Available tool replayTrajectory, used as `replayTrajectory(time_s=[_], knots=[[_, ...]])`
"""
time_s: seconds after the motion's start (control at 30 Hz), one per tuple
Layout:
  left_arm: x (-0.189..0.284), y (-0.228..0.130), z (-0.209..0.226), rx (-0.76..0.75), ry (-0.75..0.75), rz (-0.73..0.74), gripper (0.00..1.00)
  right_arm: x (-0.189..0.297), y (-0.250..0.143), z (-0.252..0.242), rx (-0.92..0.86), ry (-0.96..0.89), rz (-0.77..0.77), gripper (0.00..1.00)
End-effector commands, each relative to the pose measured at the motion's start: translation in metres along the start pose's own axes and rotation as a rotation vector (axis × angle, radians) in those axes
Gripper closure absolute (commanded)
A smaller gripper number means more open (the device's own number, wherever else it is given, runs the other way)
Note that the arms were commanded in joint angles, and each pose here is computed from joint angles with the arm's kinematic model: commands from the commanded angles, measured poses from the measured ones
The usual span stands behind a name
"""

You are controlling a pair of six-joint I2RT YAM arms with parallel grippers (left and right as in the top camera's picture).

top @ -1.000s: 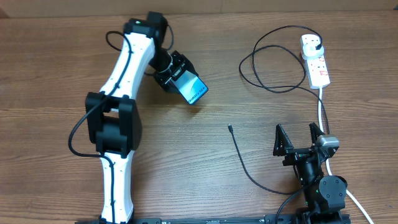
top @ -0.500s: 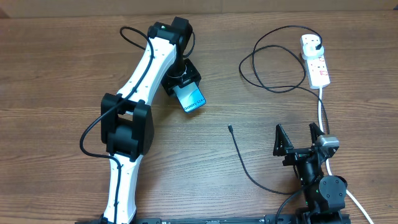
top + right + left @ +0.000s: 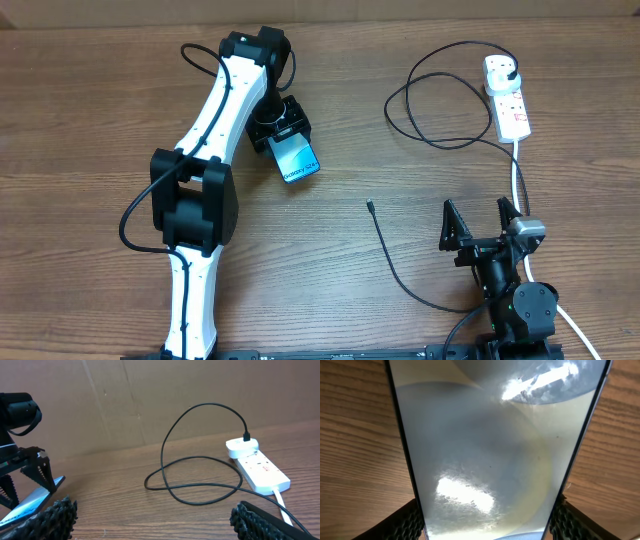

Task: Plug charger to phone and switch on socket
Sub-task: 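Tilt the held phone bottom-end toward the table center, then raise the right arm and move the right gripper toward the phone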

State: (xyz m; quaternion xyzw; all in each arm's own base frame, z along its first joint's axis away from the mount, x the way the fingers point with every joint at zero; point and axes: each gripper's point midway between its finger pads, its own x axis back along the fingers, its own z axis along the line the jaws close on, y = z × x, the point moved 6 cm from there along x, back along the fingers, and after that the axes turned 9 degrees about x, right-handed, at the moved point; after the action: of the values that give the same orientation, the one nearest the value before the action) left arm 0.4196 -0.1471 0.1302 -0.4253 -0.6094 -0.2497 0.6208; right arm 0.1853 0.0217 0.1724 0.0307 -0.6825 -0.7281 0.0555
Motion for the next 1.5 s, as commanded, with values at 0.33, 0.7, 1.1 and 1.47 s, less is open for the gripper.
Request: replayTrajectory(time_s=[0.33, 0.7, 1.1, 1.47], knots=[[0.077, -0.011, -0.005, -0.103, -0.110, -0.137, 0.33, 0.005, 0.015, 0.032, -0.291, 0.293, -0.044, 0.00], [0.099, -0.018, -0.004, -0.114, -0.146, -0.193, 0.32, 0.030, 0.126, 0.034, -0.309, 0.300, -0.274, 0.00], [0.101, -0.029, -0.021, -0.091, -0.285, -0.085, 0.32, -0.040, 0.160, 0.057, -0.286, 0.358, 0.427, 0.00], [0.115, -0.050, -0.049, 0.108, -0.525, 0.191, 0.31, -0.124, 0.112, 0.093, -0.688, 0.689, 0.715, 0.00]])
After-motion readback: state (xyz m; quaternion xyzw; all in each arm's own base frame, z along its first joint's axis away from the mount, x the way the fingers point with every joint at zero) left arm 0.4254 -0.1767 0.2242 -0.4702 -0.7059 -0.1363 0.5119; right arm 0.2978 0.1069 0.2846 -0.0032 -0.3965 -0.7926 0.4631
